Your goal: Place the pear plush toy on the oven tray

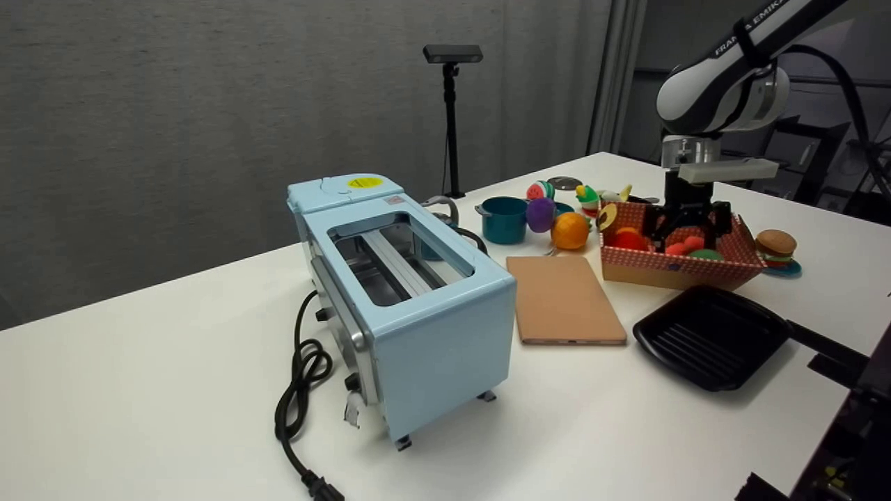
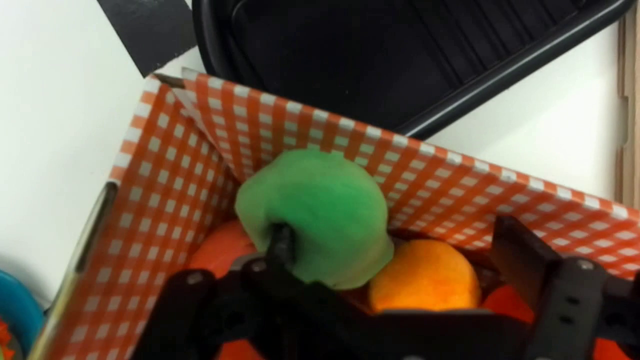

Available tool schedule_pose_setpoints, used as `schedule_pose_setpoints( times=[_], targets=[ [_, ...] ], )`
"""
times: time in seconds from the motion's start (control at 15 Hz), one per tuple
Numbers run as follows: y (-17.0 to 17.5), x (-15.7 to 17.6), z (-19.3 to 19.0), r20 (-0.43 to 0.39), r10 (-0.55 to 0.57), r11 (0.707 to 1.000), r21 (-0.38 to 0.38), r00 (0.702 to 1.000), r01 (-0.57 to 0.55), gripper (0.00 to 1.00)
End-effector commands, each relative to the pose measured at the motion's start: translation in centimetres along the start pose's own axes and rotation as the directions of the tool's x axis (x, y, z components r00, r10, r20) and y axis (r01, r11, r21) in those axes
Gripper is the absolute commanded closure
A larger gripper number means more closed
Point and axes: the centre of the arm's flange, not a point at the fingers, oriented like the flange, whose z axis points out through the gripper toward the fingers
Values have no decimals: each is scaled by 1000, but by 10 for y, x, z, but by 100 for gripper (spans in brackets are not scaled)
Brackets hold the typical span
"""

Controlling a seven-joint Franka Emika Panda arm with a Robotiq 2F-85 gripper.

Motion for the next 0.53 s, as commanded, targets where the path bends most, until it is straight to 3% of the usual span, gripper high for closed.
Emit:
schedule_pose_setpoints(
  times=[0.0,0.47],
  targets=[
    [1,-56,7,10,13,1000,-12,1000,-13,0],
    [-5,-110,19,42,2,1000,-17,999,-1,0]
  ],
)
